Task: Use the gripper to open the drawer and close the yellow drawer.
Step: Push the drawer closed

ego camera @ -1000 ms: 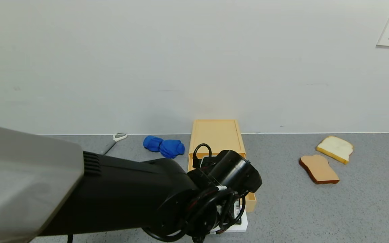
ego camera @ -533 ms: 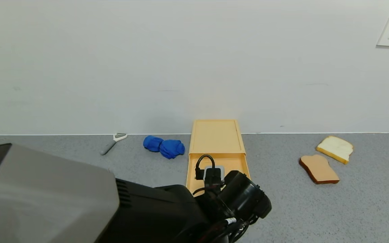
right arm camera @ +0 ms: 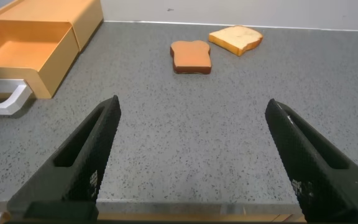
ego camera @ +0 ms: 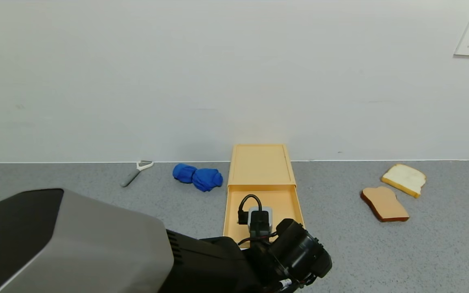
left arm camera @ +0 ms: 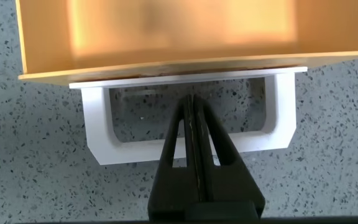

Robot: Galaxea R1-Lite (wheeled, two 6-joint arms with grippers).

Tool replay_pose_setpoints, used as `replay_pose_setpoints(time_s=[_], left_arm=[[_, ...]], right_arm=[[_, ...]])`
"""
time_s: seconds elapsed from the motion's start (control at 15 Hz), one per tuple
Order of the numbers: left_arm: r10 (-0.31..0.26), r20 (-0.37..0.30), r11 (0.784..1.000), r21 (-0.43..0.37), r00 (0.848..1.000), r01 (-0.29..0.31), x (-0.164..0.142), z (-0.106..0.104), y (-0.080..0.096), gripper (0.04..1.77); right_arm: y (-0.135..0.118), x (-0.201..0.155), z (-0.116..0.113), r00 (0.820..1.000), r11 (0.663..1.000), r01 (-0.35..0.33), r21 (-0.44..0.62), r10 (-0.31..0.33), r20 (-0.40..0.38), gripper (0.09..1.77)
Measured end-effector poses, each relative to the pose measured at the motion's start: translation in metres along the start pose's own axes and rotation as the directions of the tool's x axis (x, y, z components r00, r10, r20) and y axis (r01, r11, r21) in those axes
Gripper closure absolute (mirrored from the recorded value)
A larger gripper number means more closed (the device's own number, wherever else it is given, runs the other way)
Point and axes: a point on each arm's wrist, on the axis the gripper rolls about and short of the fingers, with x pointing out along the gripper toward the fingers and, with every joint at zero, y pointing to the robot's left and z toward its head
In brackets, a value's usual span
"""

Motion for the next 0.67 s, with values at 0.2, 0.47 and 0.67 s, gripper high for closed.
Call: replay_pose_setpoints(time_s=[0.2, 0.47, 0.67], left_arm=[[-0.002, 0.019, 1.000, -0.009, 1.000, 0.002, 0.0023, -0.0001, -0.0021, 1.70], [0.009, 0.031, 1.000, -0.010, 0.999, -0.008, 0.0051, 0.0010, -0.0034, 1.70], [0.020, 0.046, 1.000, -0.015, 0.999, -0.020, 0.0091, 0.0053, -0.0044, 1.70]], right_arm=[[0.0000, 0.0000, 0.0000, 1.000, 1.000, 0.000, 0.000, 0.000, 0.000, 0.15], [0.0000, 0.0000, 0.0000, 1.000, 1.000, 0.000, 0.000, 0.000, 0.000, 0.15], [0.0000, 0.0000, 0.0000, 1.000, 1.000, 0.001, 0.000, -0.001, 0.000, 0.15]])
